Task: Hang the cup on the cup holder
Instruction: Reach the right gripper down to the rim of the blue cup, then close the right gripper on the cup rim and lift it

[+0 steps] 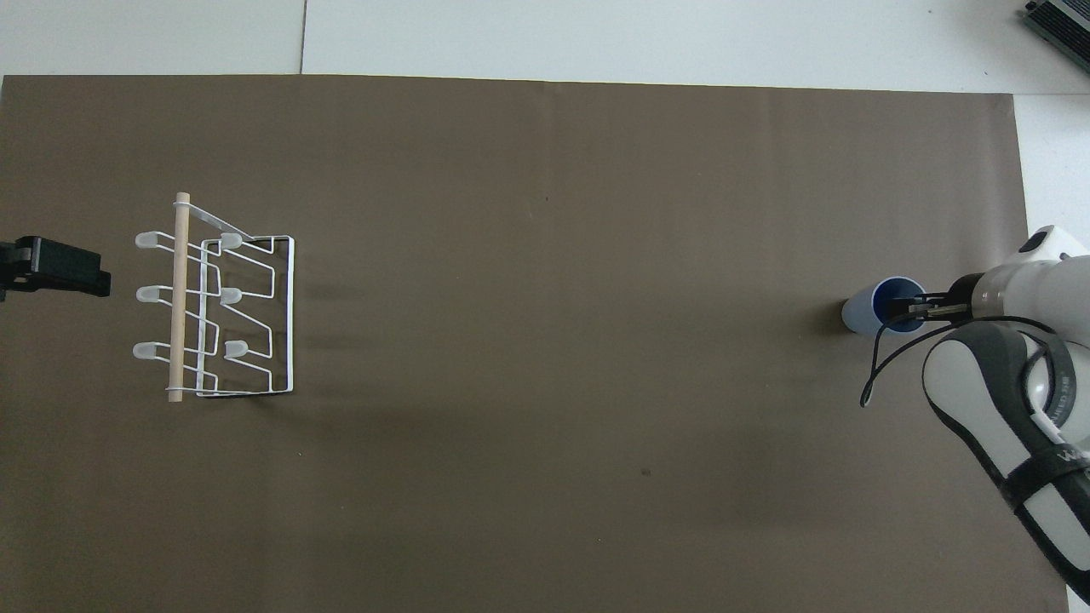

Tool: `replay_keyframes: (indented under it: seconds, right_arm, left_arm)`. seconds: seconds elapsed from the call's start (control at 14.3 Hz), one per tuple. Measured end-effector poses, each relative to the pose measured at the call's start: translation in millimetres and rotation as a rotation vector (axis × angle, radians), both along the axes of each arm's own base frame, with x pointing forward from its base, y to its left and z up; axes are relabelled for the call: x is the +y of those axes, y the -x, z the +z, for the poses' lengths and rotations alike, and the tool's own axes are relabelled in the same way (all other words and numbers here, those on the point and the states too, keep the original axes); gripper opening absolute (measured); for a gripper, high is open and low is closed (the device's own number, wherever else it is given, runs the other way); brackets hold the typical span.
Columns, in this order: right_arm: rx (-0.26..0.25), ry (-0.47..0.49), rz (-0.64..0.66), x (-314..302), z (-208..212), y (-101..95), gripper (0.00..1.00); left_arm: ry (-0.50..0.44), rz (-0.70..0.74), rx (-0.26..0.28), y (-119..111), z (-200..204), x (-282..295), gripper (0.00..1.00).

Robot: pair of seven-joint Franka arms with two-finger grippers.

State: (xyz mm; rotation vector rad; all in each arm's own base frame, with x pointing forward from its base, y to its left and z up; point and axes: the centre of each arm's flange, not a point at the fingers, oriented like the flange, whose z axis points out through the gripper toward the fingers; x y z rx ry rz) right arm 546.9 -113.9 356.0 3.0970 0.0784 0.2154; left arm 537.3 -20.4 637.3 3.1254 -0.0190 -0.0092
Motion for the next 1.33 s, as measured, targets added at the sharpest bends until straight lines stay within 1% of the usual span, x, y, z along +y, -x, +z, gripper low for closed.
replay_keyframes:
  seconds: [0.28, 0.42, 0.49, 0.84, 0.98, 1.12, 1.19, 1.33]
  right_arm:
    - [0.0, -0.006, -0.039, 0.4, -0.7, 0.5, 0.28]
    - [-0.001, -0.007, -0.044, 0.7, -0.3, 0.5, 0.06]
    - [-0.003, -0.008, -0.046, 1.4, 1.2, 0.5, 0.05]
    - [0.002, -0.012, -0.073, 1.4, 2.4, 0.5, 0.05]
    - [0.037, -0.019, -0.074, 1.0, 11.2, -2.2, 0.05]
    - [0.077, -0.028, -0.072, 1.8, 35.6, -10.0, 0.05]
    - [0.085, -0.044, -0.072, 5.9, 53.1, -15.9, 0.05]
    - [0.076, -0.125, -0.065, 29.6, 100.0, -30.8, 0.05]
  left_arm:
    - [0.0, 0.0, -0.002, 0.6, 1.0, -0.1, 1.0]
    - [0.0, 0.0, -0.002, 0.8, 1.2, -0.1, 1.0]
    - [0.0, 0.0, -0.002, 0.9, 1.2, -0.1, 1.0]
    - [0.0, 0.0, -0.002, 1.0, 1.1, -0.2, 1.0]
    - [0.0, 0.0, -0.002, 1.1, 1.2, -0.2, 1.0]
    - [0.0, 0.0, -0.002, 1.1, 1.3, -0.2, 1.0]
    - [0.0, 0.0, -0.002, 1.1, 1.3, -0.2, 1.0]
    - [0.0, 0.002, -0.002, 1.2, 1.4, 0.6, 1.0]
